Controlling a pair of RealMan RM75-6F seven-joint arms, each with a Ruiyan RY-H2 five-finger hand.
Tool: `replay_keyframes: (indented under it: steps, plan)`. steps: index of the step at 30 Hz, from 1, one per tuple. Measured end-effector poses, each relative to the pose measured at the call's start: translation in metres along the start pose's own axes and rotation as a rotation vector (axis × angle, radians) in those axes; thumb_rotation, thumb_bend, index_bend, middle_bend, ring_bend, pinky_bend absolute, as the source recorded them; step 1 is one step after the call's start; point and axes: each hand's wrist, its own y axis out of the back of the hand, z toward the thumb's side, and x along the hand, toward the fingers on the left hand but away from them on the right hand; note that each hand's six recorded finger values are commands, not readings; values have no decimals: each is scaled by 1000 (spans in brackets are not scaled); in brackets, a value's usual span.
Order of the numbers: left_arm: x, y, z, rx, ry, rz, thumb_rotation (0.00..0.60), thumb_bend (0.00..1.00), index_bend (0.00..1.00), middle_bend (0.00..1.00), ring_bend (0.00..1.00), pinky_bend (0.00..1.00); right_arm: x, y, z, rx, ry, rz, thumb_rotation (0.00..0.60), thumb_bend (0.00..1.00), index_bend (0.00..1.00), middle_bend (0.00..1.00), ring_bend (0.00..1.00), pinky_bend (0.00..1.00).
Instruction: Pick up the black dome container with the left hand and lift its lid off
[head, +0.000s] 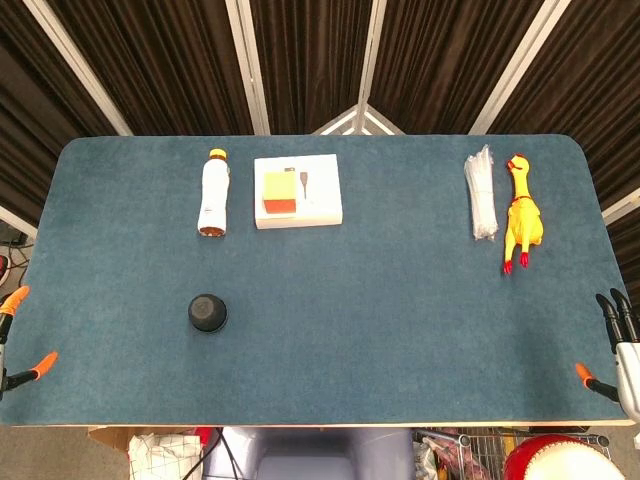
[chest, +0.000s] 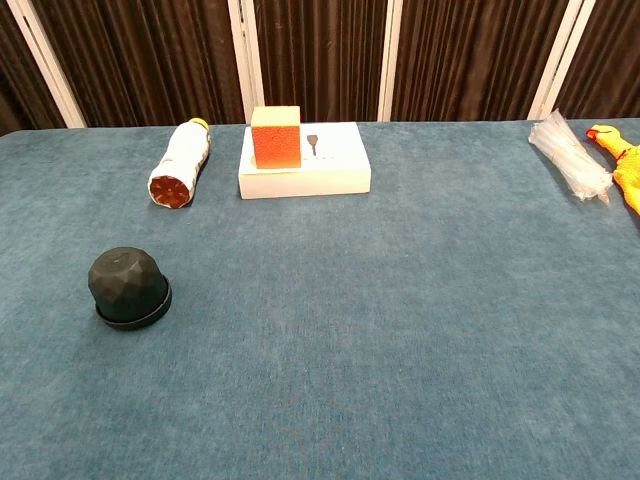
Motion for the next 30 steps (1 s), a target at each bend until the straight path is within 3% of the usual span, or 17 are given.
replay_keyframes:
  steps: [15,24,30]
  plan:
    - [-3,6,0,-26,-6,14,600,242,132,155,0,0,-2,-2,1,5,0,8,600,209,0,0,157,79]
    - [1,-7,0,-41,-10,-50,600,241,130,155,0,0,-2,-2,2,1,-7,8,600,208,0,0,157,80]
    - [-2,-7,7,-84,-35,-54,600,221,111,137,0,0,-3,-4,1,-9,1,21,600,209,0,0,157,80]
